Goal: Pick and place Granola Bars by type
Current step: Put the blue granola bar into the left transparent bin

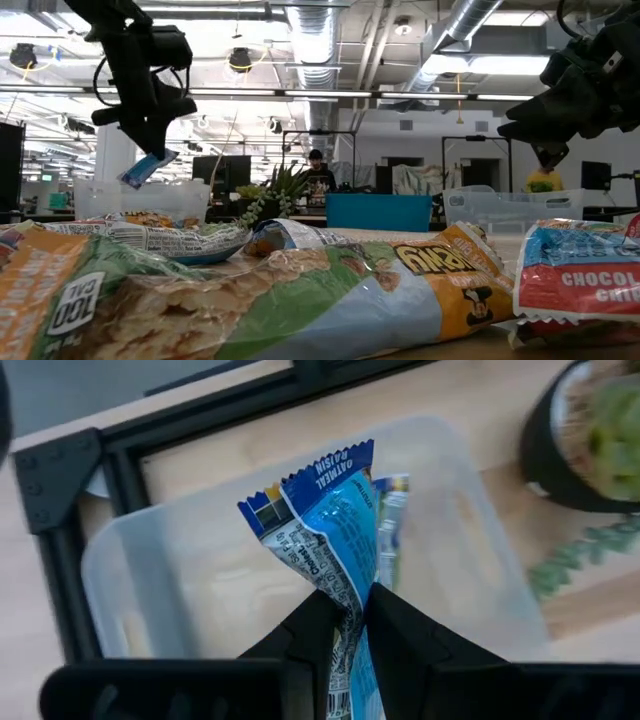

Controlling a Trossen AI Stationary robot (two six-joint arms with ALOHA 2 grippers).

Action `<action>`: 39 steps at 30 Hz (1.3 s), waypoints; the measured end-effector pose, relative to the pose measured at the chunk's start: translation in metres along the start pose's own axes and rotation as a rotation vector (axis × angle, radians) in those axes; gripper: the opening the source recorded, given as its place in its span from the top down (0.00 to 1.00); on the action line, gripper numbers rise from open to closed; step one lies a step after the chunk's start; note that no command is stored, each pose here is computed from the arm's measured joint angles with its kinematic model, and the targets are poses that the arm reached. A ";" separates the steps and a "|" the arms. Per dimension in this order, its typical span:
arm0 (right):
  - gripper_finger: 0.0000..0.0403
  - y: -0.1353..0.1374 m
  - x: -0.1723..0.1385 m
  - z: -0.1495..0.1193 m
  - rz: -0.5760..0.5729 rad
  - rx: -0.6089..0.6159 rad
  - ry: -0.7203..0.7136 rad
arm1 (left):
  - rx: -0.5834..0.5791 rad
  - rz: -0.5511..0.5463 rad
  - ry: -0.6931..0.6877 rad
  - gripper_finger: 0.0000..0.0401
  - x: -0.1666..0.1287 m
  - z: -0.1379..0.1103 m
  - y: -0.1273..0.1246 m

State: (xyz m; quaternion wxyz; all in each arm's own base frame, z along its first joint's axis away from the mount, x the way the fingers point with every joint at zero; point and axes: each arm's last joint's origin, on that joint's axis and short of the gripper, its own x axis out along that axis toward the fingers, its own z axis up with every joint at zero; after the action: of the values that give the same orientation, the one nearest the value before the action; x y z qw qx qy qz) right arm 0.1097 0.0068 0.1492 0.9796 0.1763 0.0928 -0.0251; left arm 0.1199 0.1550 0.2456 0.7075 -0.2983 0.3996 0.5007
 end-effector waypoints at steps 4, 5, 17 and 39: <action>0.68 0.000 0.000 0.000 0.000 0.000 0.000 | 0.027 0.010 0.027 0.87 0.006 0.001 0.000; 0.68 0.000 0.000 0.000 0.000 0.000 0.000 | 0.030 0.004 0.035 0.87 0.008 0.001 -0.001; 0.68 0.000 0.000 0.000 0.000 0.000 0.000 | 0.071 -0.002 0.062 0.84 0.014 0.002 -0.002; 0.68 0.000 0.000 0.000 0.000 0.000 0.000 | 0.119 -0.187 0.012 0.66 -0.018 -0.013 -0.018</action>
State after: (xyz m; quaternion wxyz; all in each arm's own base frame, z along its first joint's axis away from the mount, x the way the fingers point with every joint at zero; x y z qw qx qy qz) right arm 0.1097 0.0068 0.1493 0.9797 0.1761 0.0927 -0.0250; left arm 0.1305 0.1298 0.2551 0.7652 -0.2947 0.4032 0.4062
